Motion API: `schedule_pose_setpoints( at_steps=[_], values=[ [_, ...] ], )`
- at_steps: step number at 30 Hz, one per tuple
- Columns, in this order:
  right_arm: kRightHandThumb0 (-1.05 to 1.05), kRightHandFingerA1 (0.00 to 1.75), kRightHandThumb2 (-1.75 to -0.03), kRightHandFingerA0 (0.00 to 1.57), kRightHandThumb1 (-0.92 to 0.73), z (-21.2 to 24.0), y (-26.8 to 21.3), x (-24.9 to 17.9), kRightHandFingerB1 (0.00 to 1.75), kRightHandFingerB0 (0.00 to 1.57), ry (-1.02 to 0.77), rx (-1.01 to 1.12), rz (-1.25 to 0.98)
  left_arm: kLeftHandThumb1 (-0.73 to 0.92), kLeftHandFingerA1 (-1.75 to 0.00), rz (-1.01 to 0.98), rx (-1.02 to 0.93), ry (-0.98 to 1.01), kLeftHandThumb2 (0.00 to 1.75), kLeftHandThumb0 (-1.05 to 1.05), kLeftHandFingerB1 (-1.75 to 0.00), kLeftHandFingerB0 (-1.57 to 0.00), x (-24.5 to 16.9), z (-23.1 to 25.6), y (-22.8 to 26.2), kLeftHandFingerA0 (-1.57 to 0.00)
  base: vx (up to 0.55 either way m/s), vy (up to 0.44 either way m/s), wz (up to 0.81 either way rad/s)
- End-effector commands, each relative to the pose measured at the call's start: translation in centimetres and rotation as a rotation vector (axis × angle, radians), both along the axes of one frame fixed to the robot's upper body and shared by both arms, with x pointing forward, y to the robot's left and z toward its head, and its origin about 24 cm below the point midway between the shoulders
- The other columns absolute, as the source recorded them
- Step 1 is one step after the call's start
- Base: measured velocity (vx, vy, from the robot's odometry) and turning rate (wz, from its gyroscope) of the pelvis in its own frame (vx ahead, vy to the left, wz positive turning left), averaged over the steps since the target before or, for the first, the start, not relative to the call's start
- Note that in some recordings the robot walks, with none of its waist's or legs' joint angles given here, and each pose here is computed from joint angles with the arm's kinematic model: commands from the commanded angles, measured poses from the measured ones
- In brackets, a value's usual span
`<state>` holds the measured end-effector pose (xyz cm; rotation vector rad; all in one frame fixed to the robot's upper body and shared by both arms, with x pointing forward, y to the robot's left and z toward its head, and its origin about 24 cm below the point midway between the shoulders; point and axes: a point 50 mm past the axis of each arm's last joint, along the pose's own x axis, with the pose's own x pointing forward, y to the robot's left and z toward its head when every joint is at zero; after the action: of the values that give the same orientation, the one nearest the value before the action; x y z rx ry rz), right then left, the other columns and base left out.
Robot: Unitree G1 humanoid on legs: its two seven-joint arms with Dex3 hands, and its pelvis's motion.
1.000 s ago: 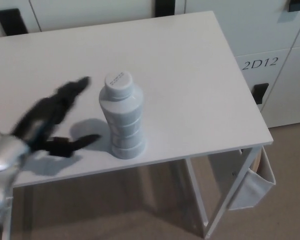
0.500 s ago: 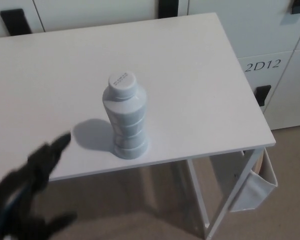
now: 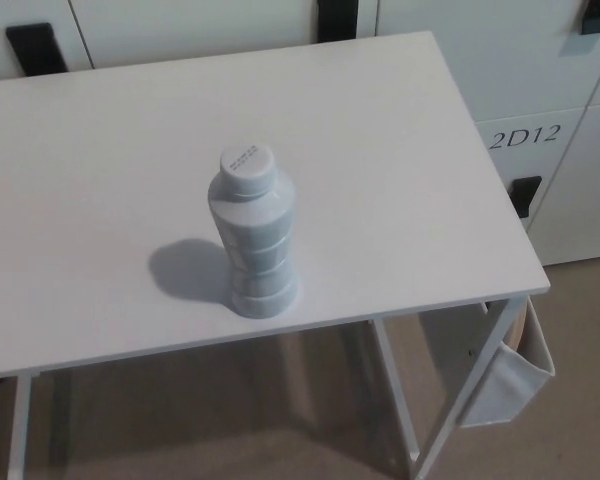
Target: The robot picks up a bottle from a person using its left hand and walk towards the table in frontand put the bottle on the table.
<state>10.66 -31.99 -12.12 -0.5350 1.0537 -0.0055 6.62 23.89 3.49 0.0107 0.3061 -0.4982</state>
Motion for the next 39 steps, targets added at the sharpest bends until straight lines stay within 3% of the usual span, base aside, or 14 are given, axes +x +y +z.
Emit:
schedule_pose_setpoints(
  at_steps=[1, 2, 5, 7, 10, 11, 12, 18, 19, 25, 26, 37, 38, 39],
  values=[
    [-0.39, 0.49, -0.6, 0.69, -0.65, 0.0, -0.6, -1.2, 0.41, 0.56, 0.051, -0.026, 0.018, 0.5, -0.77, -0.076, -0.043, -0.026, 0.89, -0.51, -0.64, -0.57, -1.4, -1.0, 0.8, -0.8, 0.0, 0.0, 0.0],
    [-0.39, 0.48, -0.6, 0.67, -0.67, -0.1, -0.5, -1.1, 0.41, 0.53, 0.055, -0.023, 0.023, 0.67, -0.59, 0.025, 0.042, 0.006, 0.6, -0.64, -0.46, -0.51, -0.6, -2.9, 1.7, -0.67, 0.0, 0.0, 0.0],
    [-0.38, 0.48, -0.6, 0.67, -0.67, -0.3, -0.3, -1.4, 0.42, 0.54, 0.075, -0.013, 0.03, 0.57, -0.61, 0.225, 0.389, 0.158, 0.98, -0.63, -0.49, -0.21, 2.2, -8.7, 4.1, -0.39, 0.0, 0.0, 0.0],
    [-0.38, 0.48, -0.6, 0.67, -0.68, -0.3, -0.3, -1.2, 0.42, 0.54, 0.076, -0.015, 0.026, 0.76, -0.44, 0.249, 0.437, 0.225, 0.62, -0.66, -0.39, -0.25, 3.4, -9.8, 4.6, -0.27, 0.0, 0.0, 0.0],
    [-0.38, 0.49, -0.59, 0.67, -0.66, -0.1, -0.4, -0.3, 0.41, 0.53, 0.057, -0.016, 0.023, 0.78, -0.41, 0.335, 0.5, 0.319, 0.62, -0.65, -0.37, -0.2, 6.6, -11.0, 5.8, -0.2, 0.0, 0.0, 0.0],
    [-0.38, 0.48, -0.59, 0.67, -0.67, -0.1, -0.3, -0.2, 0.41, 0.53, 0.06, -0.022, 0.028, 0.6, -0.5, 0.463, 0.419, 0.39, 1.09, -0.34, -0.48, 0.0, 7.2, -11.8, 6.6, 0.0, 0.0, 0.0, 0.0],
    [-0.39, 0.48, -0.59, 0.69, -0.67, -0.2, -0.2, -0.3, 0.41, 0.54, 0.065, -0.023, 0.03, 0.78, -0.31, 0.544, 0.365, 0.443, 0.64, -0.55, -0.31, -0.08, 7.3, -12.5, 7.2, -0.07, 0.0, 0.0, 0.0],
    [-0.38, 0.47, -0.59, 0.7, -0.66, -0.9, 0.7, -1.4, 0.41, 0.56, 0.074, -0.012, 0.01, 0.68, -0.3, 0.524, 0.525, 0.624, 1.0, -0.69, -0.3, -0.03, 4.8, -14.0, 9.6, 0.0, 0.0, 0.0, 0.0],
    [-0.37, 0.48, -0.6, 0.69, -0.65, -0.7, 0.5, -1.1, 0.41, 0.56, 0.061, -0.006, 0.001, 0.83, -0.21, 0.503, 0.509, 0.642, 0.69, -0.58, -0.25, -0.07, 4.9, -14.1, 9.4, -0.07, 0.0, 0.0, 0.0],
    [-0.4, 0.48, -0.61, 0.7, -0.67, -0.3, 0.3, 0.0, 0.41, 0.55, 0.03, -0.008, 0.013, 0.61, -0.36, 0.438, 0.518, 0.636, 0.94, -0.66, -0.36, -0.04, 5.5, -13.9, 9.6, -0.01, 0.0, 0.0, 0.0],
    [-0.39, 0.48, -0.6, 0.7, -0.67, -0.2, 0.4, 0.2, 0.41, 0.55, 0.024, -0.009, 0.02, 0.82, -0.25, 0.436, 0.521, 0.632, 0.68, -0.62, -0.26, -0.09, 5.6, -13.8, 9.7, -0.07, 0.0, 0.0, 0.0],
    [-0.39, 0.47, -0.61, 0.7, -0.68, -0.1, 0.1, 0.2, 0.4, 0.54, 0.027, -0.014, 0.03, 0.82, -0.3, 0.461, 0.543, 0.648, 0.64, -0.59, -0.29, -0.12, 5.4, -14.2, 9.8, -0.08, 0.0, 0.0, 0.0],
    [-0.38, 0.46, -0.6, 0.7, -0.67, -0.1, 0.1, 0.0, 0.4, 0.56, 0.03, -0.016, 0.026, 0.6, -0.5, 0.45, 0.56, 0.649, 1.1, -0.33, -0.48, 0.0, 5.3, -14.3, 9.8, -0.01, 0.0, 0.0, 0.0],
    [-0.39, 0.47, -0.6, 0.67, -0.67, -0.2, 0.0, -0.2, 0.41, 0.56, 0.034, -0.023, 0.029, 0.83, -0.3, 0.434, 0.582, 0.652, 0.65, -0.61, -0.3, -0.14, 5.1, -14.4, 9.8, -0.09, 0.0, 0.0, 0.0]
  ],
)
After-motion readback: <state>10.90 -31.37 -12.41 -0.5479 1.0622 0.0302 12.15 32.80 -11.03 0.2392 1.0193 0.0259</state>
